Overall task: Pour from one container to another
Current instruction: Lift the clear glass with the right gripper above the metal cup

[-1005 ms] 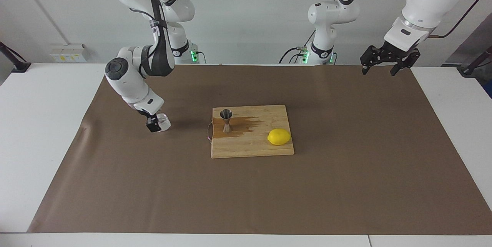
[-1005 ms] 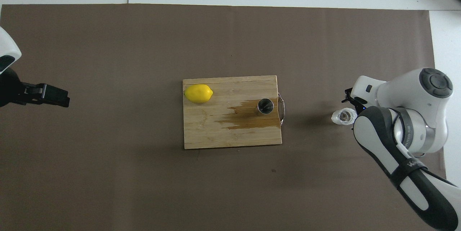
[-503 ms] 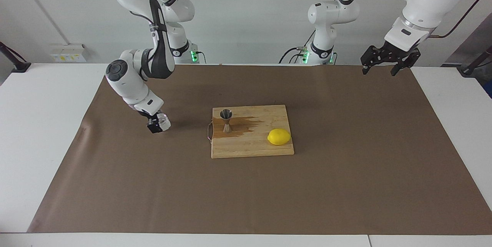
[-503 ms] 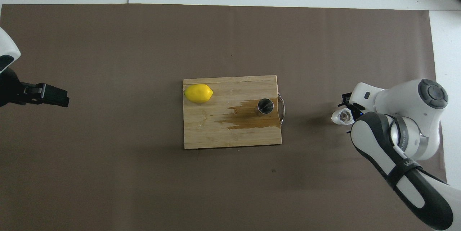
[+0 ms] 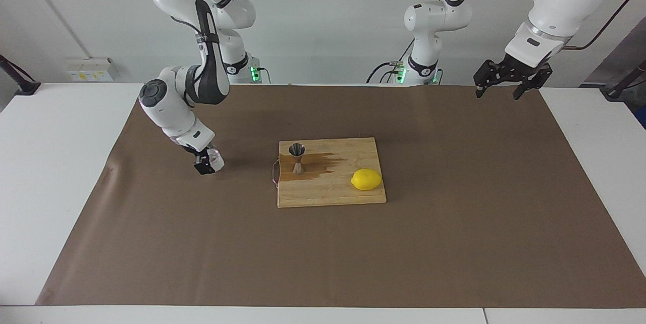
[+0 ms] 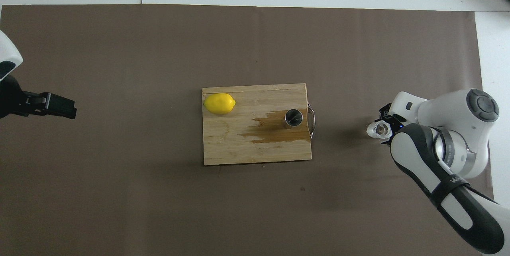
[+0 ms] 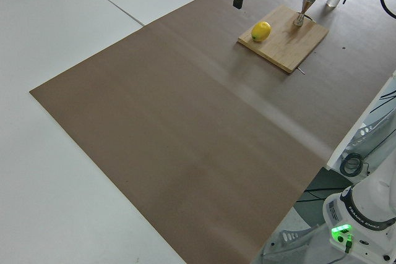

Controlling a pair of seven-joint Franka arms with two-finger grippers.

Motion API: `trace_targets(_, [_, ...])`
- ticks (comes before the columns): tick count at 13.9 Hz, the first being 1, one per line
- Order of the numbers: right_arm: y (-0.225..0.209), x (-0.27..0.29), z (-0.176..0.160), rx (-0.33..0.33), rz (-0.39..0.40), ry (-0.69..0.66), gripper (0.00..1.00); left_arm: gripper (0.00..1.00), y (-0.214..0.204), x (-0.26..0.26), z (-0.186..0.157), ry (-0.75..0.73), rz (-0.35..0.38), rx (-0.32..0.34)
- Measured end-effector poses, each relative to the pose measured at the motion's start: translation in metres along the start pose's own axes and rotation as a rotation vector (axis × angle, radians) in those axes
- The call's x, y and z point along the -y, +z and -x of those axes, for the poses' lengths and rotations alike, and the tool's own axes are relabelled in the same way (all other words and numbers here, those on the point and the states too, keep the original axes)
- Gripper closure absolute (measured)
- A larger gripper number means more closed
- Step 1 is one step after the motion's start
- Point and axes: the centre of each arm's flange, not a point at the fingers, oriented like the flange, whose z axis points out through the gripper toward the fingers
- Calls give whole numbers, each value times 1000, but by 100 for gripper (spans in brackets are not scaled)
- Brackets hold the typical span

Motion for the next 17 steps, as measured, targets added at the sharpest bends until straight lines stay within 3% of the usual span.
trace_targets(1, [-1, 0, 1, -2, 5, 5, 50, 0, 0, 0, 0, 0, 0, 0])
trace_targets(7, [-45, -18, -13, -15, 57, 99, 50, 0, 0, 0, 0, 0, 0, 0])
trace_targets(13, [-85, -45, -85, -22, 73, 198, 50, 0, 0, 0, 0, 0, 0, 0])
trace_targets(17, [-96, -51, -118, 47, 70, 243, 50, 0, 0, 0, 0, 0, 0, 0])
